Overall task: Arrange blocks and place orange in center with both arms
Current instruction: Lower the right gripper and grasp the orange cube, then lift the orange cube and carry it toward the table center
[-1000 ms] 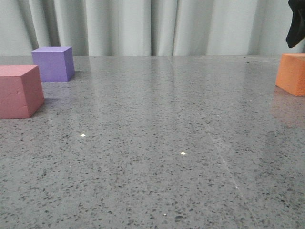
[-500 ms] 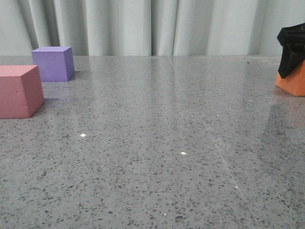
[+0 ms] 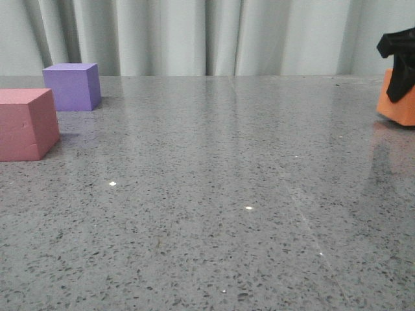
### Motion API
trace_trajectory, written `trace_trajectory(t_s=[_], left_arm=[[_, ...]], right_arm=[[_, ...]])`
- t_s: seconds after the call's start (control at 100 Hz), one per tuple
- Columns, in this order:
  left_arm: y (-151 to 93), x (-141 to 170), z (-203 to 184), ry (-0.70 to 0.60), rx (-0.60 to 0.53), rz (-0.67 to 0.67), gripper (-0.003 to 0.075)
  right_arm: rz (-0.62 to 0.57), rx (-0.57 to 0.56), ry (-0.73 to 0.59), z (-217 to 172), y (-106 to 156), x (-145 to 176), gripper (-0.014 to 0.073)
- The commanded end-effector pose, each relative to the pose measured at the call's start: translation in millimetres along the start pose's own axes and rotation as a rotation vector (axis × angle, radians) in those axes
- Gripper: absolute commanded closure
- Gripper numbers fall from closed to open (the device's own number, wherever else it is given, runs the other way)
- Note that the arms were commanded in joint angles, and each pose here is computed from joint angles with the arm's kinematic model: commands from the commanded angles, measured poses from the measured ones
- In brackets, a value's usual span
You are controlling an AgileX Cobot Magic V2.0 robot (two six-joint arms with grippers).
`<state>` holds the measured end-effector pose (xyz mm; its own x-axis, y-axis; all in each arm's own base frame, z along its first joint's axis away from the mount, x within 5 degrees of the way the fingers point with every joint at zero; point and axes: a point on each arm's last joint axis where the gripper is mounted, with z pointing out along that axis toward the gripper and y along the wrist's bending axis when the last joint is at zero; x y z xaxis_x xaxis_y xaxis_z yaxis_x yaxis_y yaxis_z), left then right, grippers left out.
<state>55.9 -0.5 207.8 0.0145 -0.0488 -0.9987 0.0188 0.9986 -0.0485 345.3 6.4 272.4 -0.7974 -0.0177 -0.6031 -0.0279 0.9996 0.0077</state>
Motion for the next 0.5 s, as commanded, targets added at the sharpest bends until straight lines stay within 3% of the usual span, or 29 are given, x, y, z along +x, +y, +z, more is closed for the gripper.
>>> trace_trajectory(t_s=[0.0,0.49], left_arm=[[-1,9,0,-0.058,0.014,-0.010,0.0739],[-1,9,0,-0.058,0.014,-0.010,0.0739]], right_arm=[[-0.027,-0.021,-0.122,-37,10,-22,0.0277],[0.074,-0.268,-0.176,-59,120,-37,0.0277]])
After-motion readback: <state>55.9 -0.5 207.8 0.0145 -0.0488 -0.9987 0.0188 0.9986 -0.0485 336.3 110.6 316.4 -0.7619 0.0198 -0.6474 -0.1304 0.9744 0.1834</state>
